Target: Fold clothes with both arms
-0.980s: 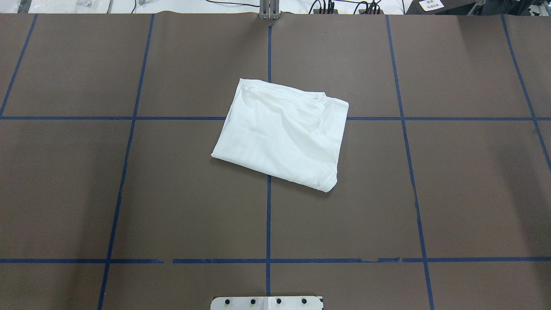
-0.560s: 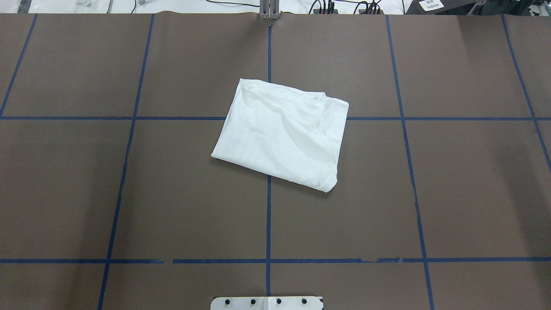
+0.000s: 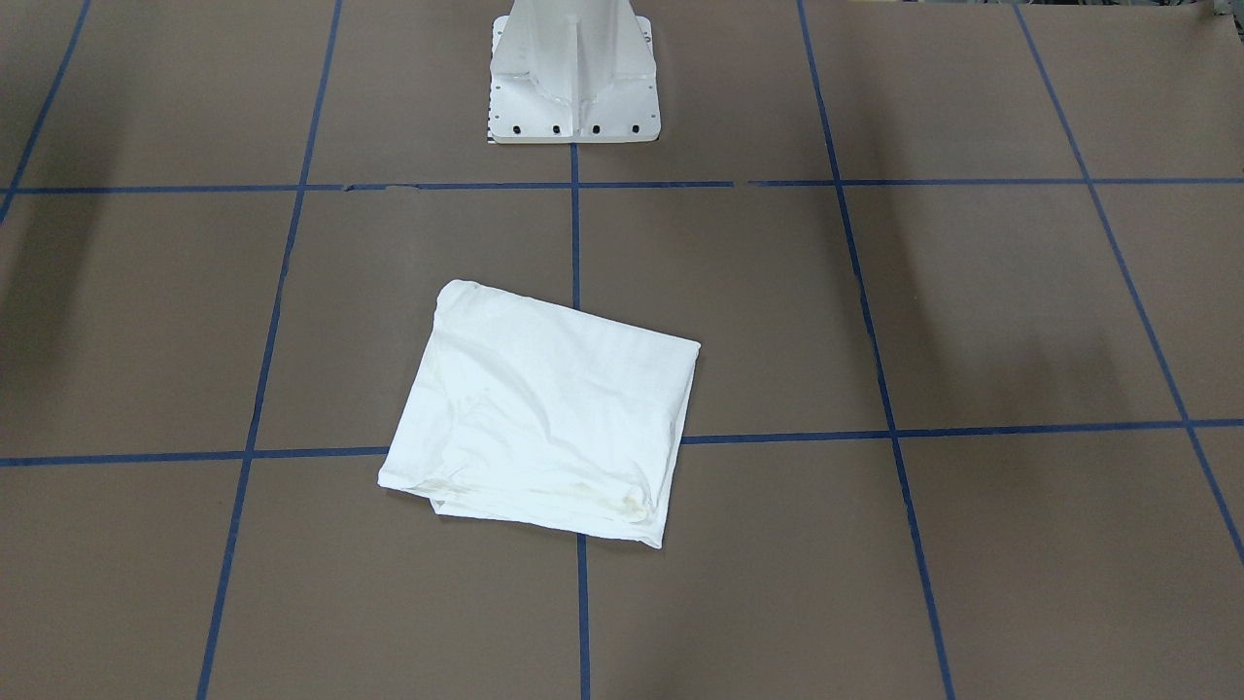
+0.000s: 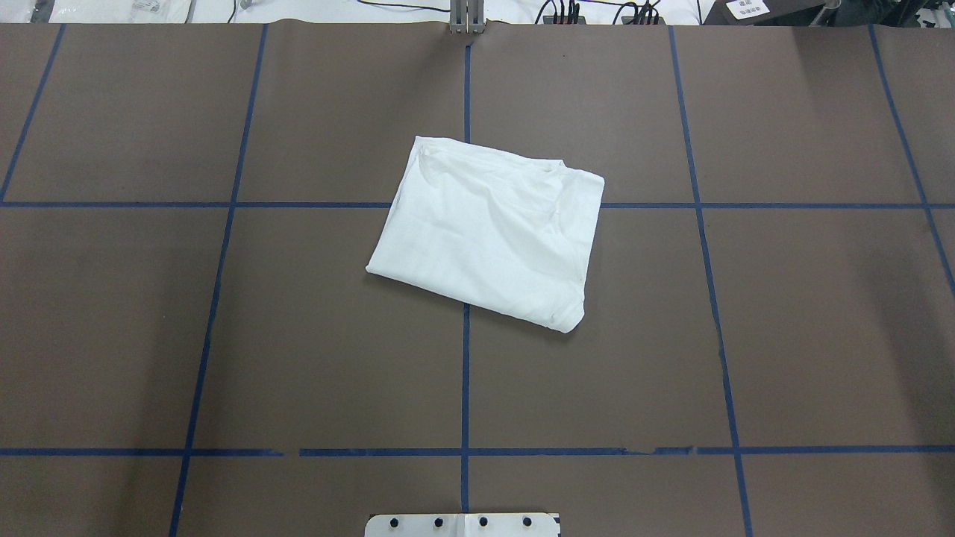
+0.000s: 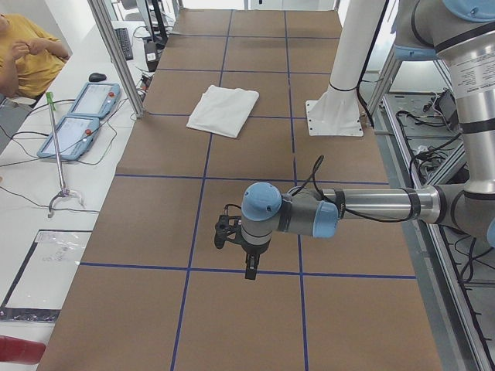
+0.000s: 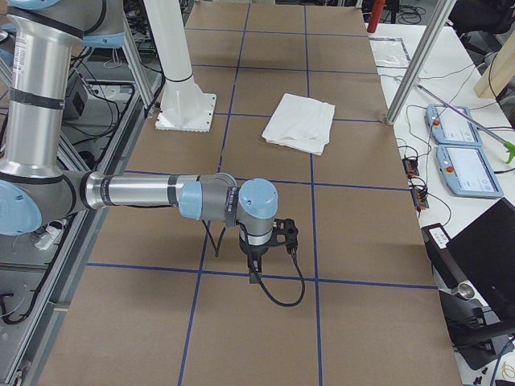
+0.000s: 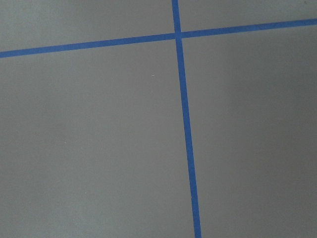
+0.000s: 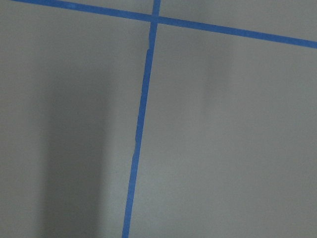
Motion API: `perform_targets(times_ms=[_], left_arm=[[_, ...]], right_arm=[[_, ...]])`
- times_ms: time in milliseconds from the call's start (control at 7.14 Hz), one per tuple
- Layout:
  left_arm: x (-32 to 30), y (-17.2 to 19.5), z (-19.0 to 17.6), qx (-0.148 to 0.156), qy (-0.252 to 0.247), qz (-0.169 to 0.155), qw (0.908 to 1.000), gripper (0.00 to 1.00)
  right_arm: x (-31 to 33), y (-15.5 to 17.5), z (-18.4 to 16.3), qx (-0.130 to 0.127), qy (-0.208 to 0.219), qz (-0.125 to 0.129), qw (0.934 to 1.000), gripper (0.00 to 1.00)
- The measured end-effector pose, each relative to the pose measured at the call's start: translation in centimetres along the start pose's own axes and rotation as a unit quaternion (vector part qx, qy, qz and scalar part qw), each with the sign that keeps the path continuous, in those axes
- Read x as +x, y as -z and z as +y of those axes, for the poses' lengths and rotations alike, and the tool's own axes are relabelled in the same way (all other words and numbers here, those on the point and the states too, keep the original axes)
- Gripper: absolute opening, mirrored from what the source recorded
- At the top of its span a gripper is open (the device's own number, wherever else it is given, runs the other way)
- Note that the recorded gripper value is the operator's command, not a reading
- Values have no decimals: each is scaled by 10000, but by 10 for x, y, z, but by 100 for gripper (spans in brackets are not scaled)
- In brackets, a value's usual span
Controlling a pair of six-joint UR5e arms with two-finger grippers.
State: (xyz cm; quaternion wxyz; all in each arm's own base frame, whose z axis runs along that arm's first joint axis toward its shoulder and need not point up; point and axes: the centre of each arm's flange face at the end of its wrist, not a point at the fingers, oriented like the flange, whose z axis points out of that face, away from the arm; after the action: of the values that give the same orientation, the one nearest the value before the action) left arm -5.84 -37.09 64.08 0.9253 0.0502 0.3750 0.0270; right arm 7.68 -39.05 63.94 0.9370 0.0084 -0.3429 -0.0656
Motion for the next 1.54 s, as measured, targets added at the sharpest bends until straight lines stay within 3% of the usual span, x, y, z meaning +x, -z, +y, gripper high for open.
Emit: perform_targets(times_ms=[280,700,1540], left_arm=[[-3,-2,2,-29,32,-13,10000,100],[-1,0,3,-7,18,-18,10000,100],[2,2,1,33,-30,-9,10000,100]], right_arm=[[1,-2,0,65,31,-22,10000,100],[2,-10,8,23,-20,-254,9997,100],[-2,-6,12,68,51,-247,9997,100]])
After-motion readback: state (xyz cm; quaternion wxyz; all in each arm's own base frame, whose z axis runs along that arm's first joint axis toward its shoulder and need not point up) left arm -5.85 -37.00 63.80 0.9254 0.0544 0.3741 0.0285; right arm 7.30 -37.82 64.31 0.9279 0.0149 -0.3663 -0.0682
